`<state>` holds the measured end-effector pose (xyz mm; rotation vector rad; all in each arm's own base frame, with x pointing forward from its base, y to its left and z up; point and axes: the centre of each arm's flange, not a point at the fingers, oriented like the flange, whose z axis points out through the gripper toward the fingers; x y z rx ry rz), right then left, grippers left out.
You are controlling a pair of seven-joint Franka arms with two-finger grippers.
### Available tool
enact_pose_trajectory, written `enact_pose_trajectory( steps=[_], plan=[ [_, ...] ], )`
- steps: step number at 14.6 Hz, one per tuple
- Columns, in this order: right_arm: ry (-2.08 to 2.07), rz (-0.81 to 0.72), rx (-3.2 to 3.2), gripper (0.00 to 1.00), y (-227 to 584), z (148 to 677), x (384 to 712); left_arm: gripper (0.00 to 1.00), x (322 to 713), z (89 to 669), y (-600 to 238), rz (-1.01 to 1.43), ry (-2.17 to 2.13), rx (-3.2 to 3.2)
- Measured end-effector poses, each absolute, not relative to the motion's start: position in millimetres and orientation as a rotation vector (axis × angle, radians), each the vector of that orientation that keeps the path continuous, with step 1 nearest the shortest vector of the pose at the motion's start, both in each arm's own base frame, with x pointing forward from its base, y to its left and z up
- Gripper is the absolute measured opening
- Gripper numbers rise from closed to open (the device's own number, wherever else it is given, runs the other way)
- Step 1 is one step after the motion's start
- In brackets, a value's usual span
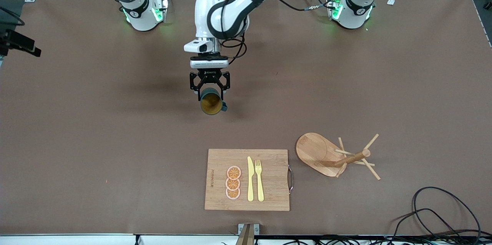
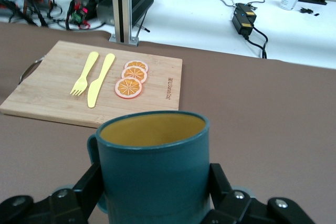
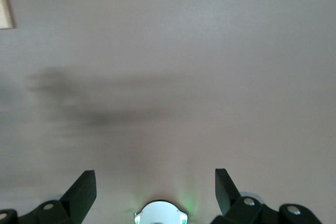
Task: Transfer cup from left to right arm and place
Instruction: 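Lower the teal mug upright onto the table with the left gripper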
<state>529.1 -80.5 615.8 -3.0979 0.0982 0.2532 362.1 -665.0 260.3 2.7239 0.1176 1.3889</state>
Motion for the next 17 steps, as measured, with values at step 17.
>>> enact_pose_trajectory(
  steps=[17],
  plan=[
    [0.297, 0.35, -3.108, 1.0, -69.9, 456.8, 585.5, 0.85, 295.2, 103.3, -659.5, 1.912, -0.105, 2.571]
  ],
)
